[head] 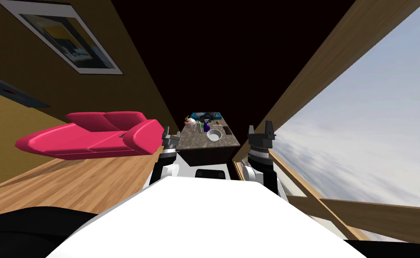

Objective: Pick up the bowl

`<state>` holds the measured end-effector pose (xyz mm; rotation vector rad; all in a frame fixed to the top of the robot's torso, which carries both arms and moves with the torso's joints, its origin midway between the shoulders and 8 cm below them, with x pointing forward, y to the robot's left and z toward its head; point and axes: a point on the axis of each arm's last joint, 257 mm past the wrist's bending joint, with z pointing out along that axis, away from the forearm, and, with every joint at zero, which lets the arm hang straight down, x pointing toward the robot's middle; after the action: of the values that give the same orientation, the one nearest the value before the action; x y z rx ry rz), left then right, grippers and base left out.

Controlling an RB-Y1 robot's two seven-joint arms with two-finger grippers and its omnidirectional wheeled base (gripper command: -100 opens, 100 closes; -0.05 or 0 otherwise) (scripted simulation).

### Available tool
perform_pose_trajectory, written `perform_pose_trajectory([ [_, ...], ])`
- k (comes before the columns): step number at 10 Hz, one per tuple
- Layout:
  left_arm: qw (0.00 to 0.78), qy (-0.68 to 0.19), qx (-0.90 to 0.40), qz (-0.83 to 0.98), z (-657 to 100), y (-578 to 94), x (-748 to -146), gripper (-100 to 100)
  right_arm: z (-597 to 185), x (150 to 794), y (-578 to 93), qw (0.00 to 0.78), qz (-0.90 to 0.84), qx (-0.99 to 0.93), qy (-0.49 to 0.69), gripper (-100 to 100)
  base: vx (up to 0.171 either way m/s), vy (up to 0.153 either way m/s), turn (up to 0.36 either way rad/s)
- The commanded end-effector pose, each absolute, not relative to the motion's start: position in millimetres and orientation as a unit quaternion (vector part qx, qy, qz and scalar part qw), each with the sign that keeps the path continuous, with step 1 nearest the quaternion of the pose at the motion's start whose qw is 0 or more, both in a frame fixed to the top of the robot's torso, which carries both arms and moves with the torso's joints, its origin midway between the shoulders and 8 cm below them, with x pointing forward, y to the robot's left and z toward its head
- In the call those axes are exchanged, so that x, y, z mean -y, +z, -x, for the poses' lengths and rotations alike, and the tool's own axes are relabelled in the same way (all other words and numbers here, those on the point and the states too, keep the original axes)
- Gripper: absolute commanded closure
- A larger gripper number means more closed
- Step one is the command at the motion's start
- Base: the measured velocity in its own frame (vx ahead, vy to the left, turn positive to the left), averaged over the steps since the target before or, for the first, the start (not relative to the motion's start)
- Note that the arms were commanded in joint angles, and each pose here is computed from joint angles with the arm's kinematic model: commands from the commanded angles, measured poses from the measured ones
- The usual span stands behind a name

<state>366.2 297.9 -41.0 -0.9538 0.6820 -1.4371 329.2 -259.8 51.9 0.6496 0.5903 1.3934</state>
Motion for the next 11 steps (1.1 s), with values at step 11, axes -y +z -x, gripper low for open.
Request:
perform_pose_trajectory([
  [11, 0.488, -0.662, -0.336, 0.459, -461, -69, -256, -100, -329, 260, 52, 0.680, -0.289, -0.263, 0.621, 0, -0.102, 0.077, 0.025],
])
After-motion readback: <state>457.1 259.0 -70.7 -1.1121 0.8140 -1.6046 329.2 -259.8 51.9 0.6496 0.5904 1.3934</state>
